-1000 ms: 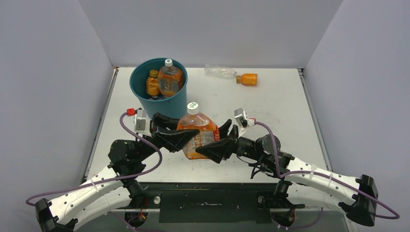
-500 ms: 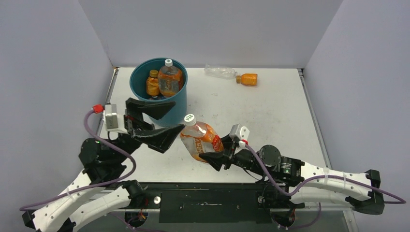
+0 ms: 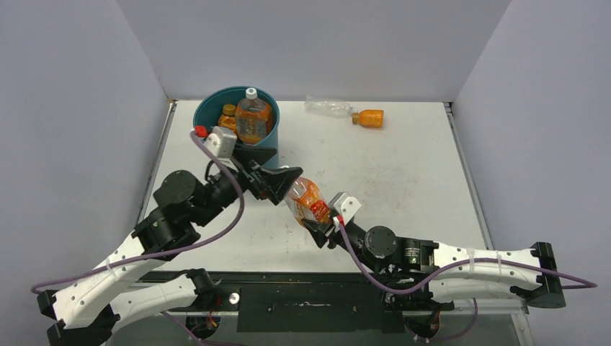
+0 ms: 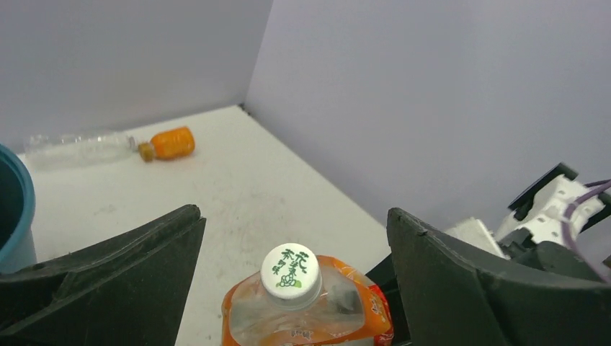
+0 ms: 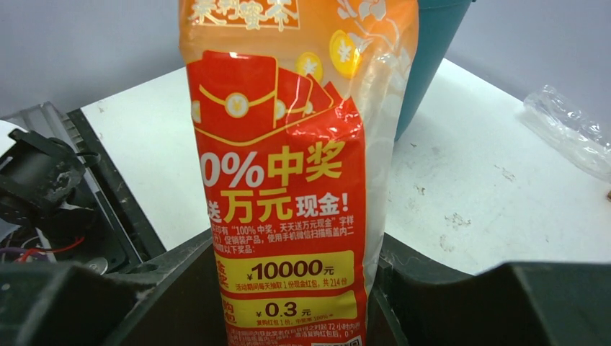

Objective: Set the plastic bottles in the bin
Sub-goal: Place the plastic bottle in the trash bin.

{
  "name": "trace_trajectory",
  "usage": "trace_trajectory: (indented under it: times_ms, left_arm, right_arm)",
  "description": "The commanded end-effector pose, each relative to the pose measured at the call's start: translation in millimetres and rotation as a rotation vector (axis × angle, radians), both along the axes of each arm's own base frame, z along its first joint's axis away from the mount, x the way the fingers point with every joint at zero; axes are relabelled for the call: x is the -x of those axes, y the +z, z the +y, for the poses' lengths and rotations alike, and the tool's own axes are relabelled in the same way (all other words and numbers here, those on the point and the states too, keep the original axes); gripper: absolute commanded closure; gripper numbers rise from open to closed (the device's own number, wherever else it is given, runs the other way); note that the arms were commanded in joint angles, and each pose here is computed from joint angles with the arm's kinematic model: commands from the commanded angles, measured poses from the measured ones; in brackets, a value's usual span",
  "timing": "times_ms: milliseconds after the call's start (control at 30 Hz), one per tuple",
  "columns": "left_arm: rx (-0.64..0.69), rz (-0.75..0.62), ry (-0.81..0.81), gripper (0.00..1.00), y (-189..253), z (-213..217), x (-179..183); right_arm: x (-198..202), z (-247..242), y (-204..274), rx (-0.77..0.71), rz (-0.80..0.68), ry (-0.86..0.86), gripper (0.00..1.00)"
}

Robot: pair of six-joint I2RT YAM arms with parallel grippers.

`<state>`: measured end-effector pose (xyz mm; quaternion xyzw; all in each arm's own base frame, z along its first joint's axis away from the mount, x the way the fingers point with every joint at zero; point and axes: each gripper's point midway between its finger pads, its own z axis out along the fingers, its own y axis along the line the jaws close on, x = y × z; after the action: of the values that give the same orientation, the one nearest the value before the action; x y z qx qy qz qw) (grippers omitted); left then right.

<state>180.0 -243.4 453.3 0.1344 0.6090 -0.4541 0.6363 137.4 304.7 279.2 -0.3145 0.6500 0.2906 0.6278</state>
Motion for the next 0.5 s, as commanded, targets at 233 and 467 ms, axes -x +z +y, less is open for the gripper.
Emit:
trace_trajectory:
  times_ms: [233,467]
  left_arm:
    - [-0.151,0.068,0.03,0.36,-32,-23,-14]
    - [-0.122,0.067,0.023,0.47,-34,-21,-10]
  right_arm:
    - [-3,1,13,-0.034,-0.044,-0.051,0.95]
    - [-4,-2,11,-0.042,-0.04,-0.059,0.95]
